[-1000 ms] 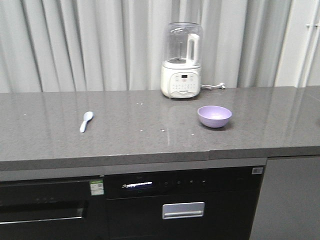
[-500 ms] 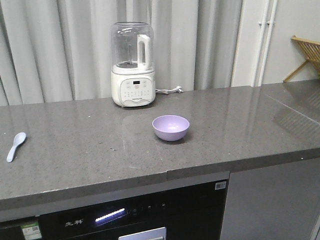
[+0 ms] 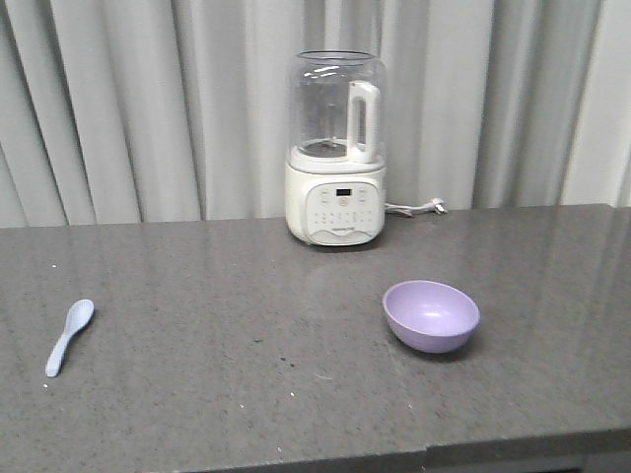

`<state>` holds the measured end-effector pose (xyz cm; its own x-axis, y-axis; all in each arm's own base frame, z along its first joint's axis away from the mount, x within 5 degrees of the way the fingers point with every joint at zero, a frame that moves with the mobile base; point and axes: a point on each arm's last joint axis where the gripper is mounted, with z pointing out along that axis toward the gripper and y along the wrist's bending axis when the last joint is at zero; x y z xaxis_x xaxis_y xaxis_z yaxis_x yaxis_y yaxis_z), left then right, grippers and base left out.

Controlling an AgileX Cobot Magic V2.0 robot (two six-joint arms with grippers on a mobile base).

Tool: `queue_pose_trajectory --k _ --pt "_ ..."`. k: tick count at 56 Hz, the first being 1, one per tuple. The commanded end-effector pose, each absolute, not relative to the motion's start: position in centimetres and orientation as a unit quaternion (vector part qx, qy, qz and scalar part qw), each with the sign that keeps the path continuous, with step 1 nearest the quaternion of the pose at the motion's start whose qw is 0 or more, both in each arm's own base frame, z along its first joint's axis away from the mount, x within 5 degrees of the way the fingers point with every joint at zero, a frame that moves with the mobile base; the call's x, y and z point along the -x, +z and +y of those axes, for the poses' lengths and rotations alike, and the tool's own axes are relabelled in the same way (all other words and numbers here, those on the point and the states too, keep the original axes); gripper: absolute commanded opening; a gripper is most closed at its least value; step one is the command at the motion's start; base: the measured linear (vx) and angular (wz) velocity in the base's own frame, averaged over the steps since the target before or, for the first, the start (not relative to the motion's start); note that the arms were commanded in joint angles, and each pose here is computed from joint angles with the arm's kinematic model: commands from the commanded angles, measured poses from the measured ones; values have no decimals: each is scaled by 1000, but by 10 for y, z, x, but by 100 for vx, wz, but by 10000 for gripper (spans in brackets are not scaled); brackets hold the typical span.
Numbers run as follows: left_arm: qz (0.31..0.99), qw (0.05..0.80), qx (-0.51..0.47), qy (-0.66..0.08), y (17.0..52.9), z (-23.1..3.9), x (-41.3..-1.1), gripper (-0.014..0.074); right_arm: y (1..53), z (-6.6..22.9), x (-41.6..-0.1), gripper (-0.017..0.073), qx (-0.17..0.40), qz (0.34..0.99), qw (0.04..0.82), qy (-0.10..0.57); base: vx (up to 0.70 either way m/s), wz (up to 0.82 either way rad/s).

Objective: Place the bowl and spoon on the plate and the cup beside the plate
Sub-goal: 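Drive the base toward the white spoon and lavender bowl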

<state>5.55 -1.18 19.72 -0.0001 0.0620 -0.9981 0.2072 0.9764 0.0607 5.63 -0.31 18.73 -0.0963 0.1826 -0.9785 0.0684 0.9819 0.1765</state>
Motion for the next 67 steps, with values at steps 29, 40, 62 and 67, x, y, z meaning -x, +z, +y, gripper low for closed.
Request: queue_pose_trajectory --k 29,40,62,67 --pt "664 740 -84 -58 214 -11 -54 0 194 -3 -57 -8 -78 711 698 42 35 25" --pt "664 740 -84 -58 214 -11 -54 0 194 -3 -57 -8 -78 711 698 42 21 -2" --pt "664 740 -84 -58 214 -11 -54 0 194 -3 -57 -8 -78 711 698 42 8 0" --pt "664 740 -84 -58 214 -11 -54 0 194 -3 -57 -8 -78 711 698 42 1 0"
